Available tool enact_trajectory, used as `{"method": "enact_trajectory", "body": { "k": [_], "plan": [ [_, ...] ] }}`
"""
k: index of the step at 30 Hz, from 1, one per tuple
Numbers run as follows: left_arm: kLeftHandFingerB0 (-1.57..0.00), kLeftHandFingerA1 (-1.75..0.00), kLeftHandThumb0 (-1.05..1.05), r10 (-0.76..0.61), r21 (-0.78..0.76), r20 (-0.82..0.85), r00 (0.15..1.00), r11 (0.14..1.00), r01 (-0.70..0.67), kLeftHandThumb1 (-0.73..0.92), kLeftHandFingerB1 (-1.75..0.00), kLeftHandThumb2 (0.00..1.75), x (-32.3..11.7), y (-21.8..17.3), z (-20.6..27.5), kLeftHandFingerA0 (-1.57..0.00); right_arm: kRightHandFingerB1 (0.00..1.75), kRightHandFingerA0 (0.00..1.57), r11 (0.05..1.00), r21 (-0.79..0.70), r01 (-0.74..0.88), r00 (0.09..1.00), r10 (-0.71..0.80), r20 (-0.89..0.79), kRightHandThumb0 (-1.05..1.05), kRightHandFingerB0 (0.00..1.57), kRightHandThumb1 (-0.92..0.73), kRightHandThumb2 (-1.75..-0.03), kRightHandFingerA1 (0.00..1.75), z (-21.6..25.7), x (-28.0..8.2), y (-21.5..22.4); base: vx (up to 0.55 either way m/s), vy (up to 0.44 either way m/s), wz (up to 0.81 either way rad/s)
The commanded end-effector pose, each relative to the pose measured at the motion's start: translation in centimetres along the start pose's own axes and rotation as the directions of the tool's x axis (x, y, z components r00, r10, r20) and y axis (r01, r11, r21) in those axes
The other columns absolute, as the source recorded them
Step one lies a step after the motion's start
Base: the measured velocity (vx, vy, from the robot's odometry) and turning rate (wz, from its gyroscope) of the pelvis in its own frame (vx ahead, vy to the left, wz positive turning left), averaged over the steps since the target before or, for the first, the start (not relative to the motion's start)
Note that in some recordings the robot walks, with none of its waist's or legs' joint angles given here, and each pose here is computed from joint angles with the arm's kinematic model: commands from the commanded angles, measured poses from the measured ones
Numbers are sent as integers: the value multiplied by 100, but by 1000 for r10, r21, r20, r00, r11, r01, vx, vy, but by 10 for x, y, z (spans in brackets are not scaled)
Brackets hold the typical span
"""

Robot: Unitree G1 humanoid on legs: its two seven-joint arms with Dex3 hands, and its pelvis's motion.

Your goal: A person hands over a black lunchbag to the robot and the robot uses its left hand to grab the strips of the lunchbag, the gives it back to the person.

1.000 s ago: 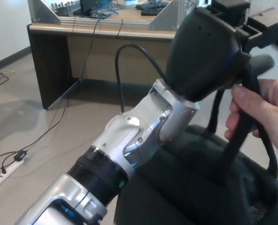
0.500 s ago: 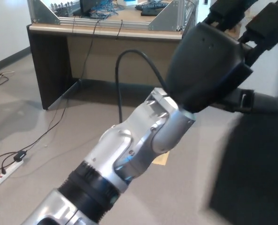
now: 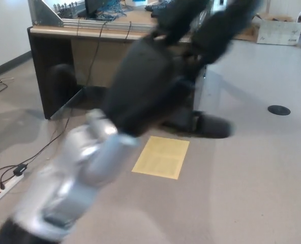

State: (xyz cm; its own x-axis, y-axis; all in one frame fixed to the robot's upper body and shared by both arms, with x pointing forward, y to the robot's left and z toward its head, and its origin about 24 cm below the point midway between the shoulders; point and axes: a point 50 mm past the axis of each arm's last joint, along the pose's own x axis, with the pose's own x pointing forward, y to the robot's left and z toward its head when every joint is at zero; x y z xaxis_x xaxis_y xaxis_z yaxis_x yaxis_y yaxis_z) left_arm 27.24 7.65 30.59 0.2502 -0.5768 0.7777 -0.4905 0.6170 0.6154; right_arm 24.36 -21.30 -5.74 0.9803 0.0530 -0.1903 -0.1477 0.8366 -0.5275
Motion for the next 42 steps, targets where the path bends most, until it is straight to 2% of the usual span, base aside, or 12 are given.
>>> {"method": "enact_trajectory", "body": {
  "k": [1, 2, 3, 7, 10, 15, 21, 22, 25, 28, 29, 42],
  "plan": [
    [0, 0, -92, -176, -158, -248, 953, 978, 139, 58, 0, 60, -85, 46, -31, 0, 61, 68, 999, 13, 41, 998, -41, -41, -44, 52, -59, -98, 68, -9, -6, -8, 0, 0, 0],
    [0, 0, -86, -188, -188, -298, 936, 973, 136, 48, 0, 89, -103, 46, -38, 0, 59, 66, 999, -4, 40, 998, -40, -49, -46, 51, -60, -99, 67, -11, -7, -7, 0, 0, 0],
    [0, 0, -89, -208, -189, -369, 906, 971, 146, 51, 0, 91, -125, 45, -43, 0, 59, 62, 999, -17, 39, 998, -40, -52, -48, 51, -62, -98, 64, -12, -8, -7, 0, 0, 0],
    [0, -4, -92, -288, -258, -544, 788, 951, 169, 60, -2, 93, -200, 31, -45, 0, 60, 63, 998, -31, 50, 998, -51, -44, -47, 53, -61, -98, 65, -12, -9, -8, 0, 0, 0],
    [0, -16, -82, -376, -293, -704, 603, 927, 237, 66, -15, 100, -268, 18, -41, 0, 60, 64, 998, -9, 61, 997, -61, -42, -47, 52, -61, -98, 66, -10, -6, -10, 0, 0, 0],
    [-5, -22, -75, -407, -358, -866, 290, 910, 210, 68, -23, 102, -367, 6, -24, 0, 60, 64, 998, -29, 57, 997, -58, -44, -46, 52, -61, -99, 66, -11, -7, -12, 0, 0, 0],
    [-4, -20, -73, -458, -420, -885, 80, 861, 287, 65, -22, 98, -423, 6, 2, 0, 60, 65, 999, -29, 45, 997, -46, -54, -47, 52, -61, -99, 67, -16, -13, -9, 0, 0, 0],
    [-4, -18, -67, -457, -422, -887, 59, 857, 294, 79, -21, 67, -426, 7, 2, -1, 59, 64, 999, -29, 46, 997, -47, -54, -48, 51, -62, -99, 66, -15, -12, -9, 0, 0, 0],
    [-4, -22, -68, -451, -424, -892, 32, 860, 283, 79, -23, 65, -430, 7, -2, -2, 60, 66, 998, -31, 52, 997, -54, -48, -47, 52, -61, -98, 67, -14, -11, -9, 0, 0, 0],
    [-5, -19, -66, -465, -445, -885, 18, 856, 263, 70, -20, 71, -432, 6, -4, -3, 59, 63, 998, -33, 57, 997, -58, -50, -49, 52, -62, -99, 65, -14, -11, -9, 0, 0, 0],
    [-6, -23, -71, -480, -466, -877, -6, 850, 246, 64, -24, 98, -434, 6, -5, 0, 59, 62, 998, -27, 56, 997, -58, -55, -49, 51, -62, -99, 64, -14, -10, -9, 0, 0, 0],
    [-6, -22, -74, -513, -505, -858, -17, 839, 203, 61, -23, 95, -437, 1, -12, 0, 59, 64, 998, -25, 59, 997, -60, -41, -47, 52, -62, -99, 66, -10, -5, -13, 0, 0, 0]
  ]
}}
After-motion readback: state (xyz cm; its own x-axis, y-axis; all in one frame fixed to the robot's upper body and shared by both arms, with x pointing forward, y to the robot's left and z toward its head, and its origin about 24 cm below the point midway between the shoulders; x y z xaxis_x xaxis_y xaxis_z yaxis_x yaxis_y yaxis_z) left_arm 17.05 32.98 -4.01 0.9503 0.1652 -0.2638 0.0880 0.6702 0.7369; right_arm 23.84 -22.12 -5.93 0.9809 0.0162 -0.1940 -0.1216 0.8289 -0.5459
